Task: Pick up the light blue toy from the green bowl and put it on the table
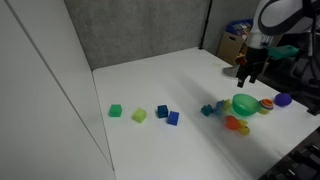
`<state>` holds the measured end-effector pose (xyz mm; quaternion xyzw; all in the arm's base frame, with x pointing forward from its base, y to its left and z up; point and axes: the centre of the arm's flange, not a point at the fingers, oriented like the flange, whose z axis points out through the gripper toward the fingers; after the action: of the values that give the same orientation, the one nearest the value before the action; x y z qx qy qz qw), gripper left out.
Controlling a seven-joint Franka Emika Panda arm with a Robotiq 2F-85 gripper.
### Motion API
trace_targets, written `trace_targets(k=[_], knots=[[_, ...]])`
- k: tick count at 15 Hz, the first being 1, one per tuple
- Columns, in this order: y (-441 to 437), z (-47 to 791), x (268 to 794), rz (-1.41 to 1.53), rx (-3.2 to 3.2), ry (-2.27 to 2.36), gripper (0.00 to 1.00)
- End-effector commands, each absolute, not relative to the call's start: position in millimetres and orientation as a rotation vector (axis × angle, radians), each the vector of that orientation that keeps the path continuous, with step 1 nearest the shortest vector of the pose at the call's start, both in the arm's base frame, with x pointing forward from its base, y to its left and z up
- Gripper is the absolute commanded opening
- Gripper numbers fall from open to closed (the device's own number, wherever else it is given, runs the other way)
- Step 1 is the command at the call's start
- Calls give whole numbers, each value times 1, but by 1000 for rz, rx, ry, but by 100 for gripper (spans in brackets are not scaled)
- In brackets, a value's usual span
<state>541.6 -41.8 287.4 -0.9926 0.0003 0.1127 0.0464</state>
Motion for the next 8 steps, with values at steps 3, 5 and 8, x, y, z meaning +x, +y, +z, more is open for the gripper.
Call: trace_targets(k=[3, 5, 8], knots=[[-51, 344, 533, 370, -3070, 86, 100], [-53, 363, 525, 354, -3103, 117, 100], [-54, 394, 511, 339, -3154, 160, 100]])
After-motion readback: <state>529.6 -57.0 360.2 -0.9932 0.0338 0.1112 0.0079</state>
